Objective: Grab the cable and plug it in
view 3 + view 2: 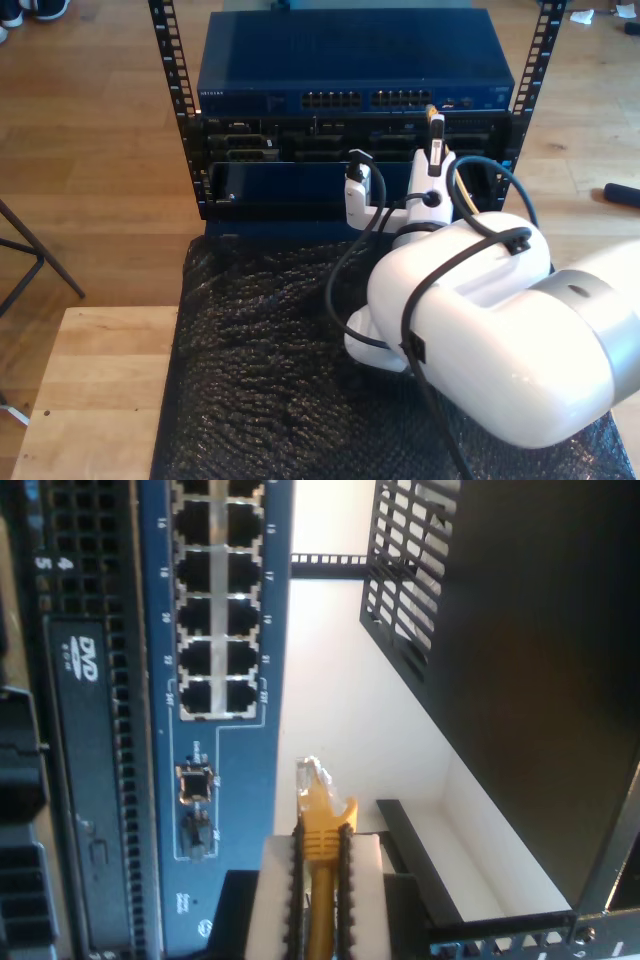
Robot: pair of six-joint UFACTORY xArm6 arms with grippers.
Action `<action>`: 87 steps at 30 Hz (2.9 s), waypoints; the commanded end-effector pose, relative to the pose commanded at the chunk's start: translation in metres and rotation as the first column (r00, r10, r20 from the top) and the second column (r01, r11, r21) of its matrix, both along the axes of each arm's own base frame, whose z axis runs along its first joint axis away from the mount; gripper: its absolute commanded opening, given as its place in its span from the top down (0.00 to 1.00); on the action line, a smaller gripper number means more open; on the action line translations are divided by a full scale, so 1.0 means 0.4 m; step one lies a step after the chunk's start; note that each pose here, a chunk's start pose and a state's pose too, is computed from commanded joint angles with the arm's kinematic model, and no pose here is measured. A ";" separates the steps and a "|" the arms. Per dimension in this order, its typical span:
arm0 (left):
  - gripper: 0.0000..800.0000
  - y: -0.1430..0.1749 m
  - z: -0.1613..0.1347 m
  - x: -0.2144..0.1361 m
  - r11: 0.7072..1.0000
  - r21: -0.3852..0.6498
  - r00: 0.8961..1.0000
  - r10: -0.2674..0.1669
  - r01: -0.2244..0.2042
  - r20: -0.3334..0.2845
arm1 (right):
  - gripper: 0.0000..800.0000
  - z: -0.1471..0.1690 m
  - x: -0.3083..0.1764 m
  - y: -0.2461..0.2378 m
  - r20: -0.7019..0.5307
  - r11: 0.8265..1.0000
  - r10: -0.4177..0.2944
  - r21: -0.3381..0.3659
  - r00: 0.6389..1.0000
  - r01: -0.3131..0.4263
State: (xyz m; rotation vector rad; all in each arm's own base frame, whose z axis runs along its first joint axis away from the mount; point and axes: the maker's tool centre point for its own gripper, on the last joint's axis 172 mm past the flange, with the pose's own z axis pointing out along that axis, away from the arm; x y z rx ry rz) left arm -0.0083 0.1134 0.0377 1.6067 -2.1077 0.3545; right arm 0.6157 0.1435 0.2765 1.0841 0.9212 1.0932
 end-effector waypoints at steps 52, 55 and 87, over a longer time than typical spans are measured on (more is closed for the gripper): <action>0.00 0.000 0.000 0.000 1.000 0.000 1.000 0.000 0.000 0.000 | 1.00 -0.009 0.084 -0.037 -0.005 0.993 0.005 0.115 1.000 -0.004; 0.00 0.000 0.000 0.000 1.000 0.000 1.000 -0.002 0.002 0.000 | 1.00 -0.011 0.086 -0.035 -0.007 0.994 0.007 0.113 1.000 -0.006; 0.00 0.000 0.000 0.000 1.000 0.000 1.000 0.000 0.000 0.000 | 1.00 -0.020 0.108 -0.023 -0.006 0.995 0.021 0.102 1.000 -0.020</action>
